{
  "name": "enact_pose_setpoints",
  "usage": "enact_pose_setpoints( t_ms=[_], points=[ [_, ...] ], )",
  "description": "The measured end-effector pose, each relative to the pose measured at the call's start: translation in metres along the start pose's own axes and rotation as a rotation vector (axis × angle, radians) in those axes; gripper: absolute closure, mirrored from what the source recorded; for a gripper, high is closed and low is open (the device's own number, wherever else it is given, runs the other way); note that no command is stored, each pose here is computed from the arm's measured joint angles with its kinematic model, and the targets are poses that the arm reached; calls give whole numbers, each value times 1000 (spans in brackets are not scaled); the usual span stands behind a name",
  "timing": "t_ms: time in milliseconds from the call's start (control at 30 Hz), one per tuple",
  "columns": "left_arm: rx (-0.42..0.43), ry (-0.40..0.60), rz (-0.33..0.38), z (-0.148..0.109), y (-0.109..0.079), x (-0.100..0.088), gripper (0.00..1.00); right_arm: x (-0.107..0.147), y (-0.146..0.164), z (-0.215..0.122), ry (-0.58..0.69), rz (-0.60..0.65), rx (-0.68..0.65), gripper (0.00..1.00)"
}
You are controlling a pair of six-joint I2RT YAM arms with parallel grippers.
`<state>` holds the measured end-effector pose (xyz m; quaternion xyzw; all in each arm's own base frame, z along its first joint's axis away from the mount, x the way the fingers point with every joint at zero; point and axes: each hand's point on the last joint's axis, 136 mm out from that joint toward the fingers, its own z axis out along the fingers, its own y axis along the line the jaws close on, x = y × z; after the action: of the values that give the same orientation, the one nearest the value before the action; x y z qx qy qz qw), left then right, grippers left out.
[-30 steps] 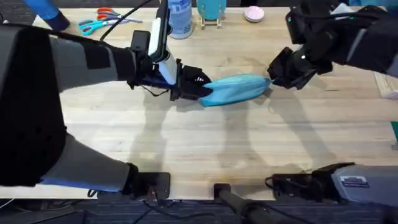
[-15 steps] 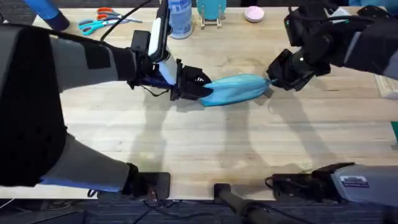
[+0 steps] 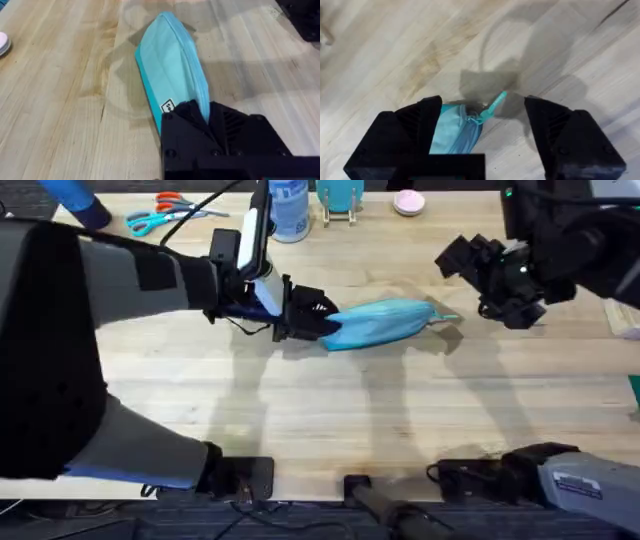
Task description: Unzip the bag, pick up the pens from the table one at a time and place them inside, then zip the bag closed.
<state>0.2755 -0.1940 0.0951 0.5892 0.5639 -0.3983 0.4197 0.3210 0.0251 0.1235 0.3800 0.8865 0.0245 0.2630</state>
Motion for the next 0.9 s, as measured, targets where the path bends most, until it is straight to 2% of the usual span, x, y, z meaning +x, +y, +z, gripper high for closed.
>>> enact_pose_setpoints(
  t_ms=[300, 333, 500, 533, 900],
  points=[
    [0, 0, 0, 0, 0, 0, 957, -7, 3, -16, -32, -14, -44, 5],
    [0, -1, 4, 0, 0, 0, 875, -7, 2, -16, -32, -14, -44, 4],
    [-1, -5, 0, -1, 0, -1, 96, -7, 2, -16, -31, -19, -43, 4],
    [0, -6, -6, -1, 0, -1, 32, -7, 2, -16, -32, -21, -43, 4],
    [-1, -46, -2, -4, 1, -7, 6, -7, 2, -16, -32, -25, -43, 4]
  ],
)
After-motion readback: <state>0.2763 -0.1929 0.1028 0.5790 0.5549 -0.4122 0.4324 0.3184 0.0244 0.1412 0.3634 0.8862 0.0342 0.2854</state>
